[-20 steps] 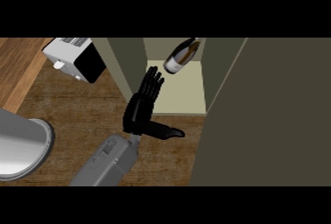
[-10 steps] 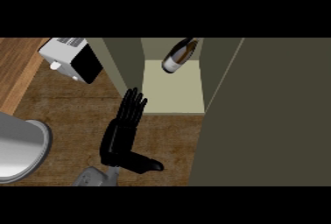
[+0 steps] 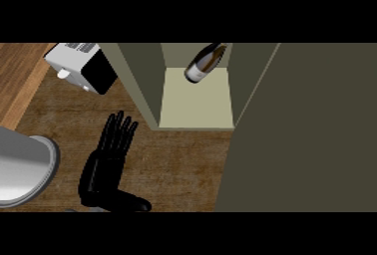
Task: Pick up the wine, place it into the cabinet and close the cabinet
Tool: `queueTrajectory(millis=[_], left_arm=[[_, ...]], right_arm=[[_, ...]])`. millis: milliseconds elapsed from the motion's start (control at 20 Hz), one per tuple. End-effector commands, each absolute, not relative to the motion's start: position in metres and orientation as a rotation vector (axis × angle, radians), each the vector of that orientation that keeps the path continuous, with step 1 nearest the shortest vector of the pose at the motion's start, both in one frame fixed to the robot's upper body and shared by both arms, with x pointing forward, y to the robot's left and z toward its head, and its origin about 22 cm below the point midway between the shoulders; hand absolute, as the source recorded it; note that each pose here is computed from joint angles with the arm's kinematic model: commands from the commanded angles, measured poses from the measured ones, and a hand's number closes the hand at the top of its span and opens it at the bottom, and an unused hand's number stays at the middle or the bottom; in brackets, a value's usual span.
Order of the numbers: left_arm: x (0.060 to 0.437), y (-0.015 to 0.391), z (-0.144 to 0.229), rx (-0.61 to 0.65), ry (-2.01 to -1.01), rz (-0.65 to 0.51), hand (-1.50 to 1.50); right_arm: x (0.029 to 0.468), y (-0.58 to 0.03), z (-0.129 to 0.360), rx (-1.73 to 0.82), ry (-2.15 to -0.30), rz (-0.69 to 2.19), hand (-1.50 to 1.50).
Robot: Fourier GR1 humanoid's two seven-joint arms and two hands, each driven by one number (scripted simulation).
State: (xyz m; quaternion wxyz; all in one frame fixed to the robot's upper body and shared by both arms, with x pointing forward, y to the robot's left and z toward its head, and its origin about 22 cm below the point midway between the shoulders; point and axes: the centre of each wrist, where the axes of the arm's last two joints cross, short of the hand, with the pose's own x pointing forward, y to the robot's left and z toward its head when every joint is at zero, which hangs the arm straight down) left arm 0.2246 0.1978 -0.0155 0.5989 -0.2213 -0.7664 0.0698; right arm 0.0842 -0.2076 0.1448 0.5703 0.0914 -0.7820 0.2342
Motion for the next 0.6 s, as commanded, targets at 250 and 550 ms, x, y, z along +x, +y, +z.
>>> queueTrajectory(millis=[250, 550], left_arm=[[0.221, 0.266, -0.01, -0.411, -1.839, 0.181, -1.5], [0.215, 0.311, 0.014, -0.414, -1.84, 0.162, -1.5]], right_arm=[[0.055, -0.196, 0.179, 0.564, -1.767, 0.666, 1.5], [0.052, -0.189, 0.186, 0.573, -1.814, 0.636, 1.5]])
